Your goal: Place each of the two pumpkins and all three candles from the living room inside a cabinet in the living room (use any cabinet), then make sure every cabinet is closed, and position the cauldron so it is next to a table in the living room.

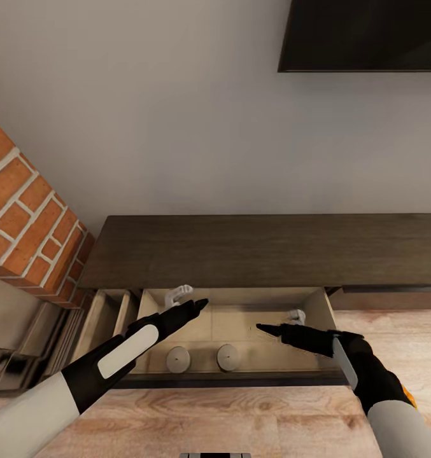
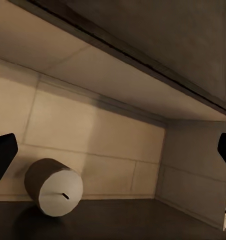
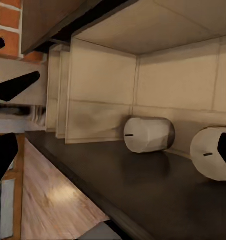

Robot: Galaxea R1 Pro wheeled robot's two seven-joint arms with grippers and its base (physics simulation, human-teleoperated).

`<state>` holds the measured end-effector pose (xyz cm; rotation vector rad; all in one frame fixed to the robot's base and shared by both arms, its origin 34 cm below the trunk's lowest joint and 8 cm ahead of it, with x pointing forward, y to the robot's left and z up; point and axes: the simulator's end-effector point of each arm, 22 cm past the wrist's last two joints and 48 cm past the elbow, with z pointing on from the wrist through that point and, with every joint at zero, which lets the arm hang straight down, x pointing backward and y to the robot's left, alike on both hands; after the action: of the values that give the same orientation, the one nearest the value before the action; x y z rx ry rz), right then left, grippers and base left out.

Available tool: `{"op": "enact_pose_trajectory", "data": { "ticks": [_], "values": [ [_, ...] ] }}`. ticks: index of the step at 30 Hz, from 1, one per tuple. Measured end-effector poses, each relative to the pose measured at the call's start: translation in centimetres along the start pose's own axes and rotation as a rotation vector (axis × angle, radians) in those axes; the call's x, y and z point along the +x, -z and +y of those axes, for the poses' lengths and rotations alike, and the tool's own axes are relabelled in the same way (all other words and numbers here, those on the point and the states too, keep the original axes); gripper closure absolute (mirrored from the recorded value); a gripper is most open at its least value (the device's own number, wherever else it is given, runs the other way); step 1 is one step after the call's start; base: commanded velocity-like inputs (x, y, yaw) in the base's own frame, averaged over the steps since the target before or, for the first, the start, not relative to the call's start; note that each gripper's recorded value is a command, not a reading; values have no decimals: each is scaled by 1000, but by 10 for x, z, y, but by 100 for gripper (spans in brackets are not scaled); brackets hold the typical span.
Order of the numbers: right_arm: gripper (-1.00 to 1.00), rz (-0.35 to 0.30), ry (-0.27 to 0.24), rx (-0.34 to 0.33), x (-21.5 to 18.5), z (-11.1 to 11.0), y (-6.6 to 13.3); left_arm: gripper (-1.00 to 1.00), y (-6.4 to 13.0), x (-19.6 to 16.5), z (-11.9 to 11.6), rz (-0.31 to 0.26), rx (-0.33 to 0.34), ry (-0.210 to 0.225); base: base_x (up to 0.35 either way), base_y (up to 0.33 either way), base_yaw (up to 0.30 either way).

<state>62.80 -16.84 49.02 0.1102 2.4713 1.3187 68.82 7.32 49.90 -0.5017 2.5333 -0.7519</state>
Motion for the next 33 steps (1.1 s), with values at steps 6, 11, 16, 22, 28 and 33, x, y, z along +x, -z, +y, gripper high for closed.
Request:
{"op": "enact_pose_trajectory", "data": {
  "ticks": [6, 11, 16, 22, 28, 33],
  "values": [
    [-100, -9, 18, 14, -19, -18, 54, -100, 14, -8, -40, -11, 80, -10, 0, 0, 0],
    [-100, -4, 36, 9, -30, -19, 87, -100, 25, -11, -61, -12, 116, -14, 0, 0, 0],
    [-100, 0, 47, -73, -34, -5, 105, -100, 27, -10, -65, -11, 128, -15, 0, 0, 0],
    [-100, 8, 48, -158, -37, 7, 133, -100, 35, 9, -87, 59, 180, -17, 0, 0, 0],
    [-100, 9, 52, -153, -40, 7, 144, -100, 51, 80, -118, 330, 256, -72, 0, 0, 0],
    [-100, 11, 54, -142, -45, 12, 154, -100, 63, 100, -154, 394, 315, -71, 0, 0, 0]
  ]
}}
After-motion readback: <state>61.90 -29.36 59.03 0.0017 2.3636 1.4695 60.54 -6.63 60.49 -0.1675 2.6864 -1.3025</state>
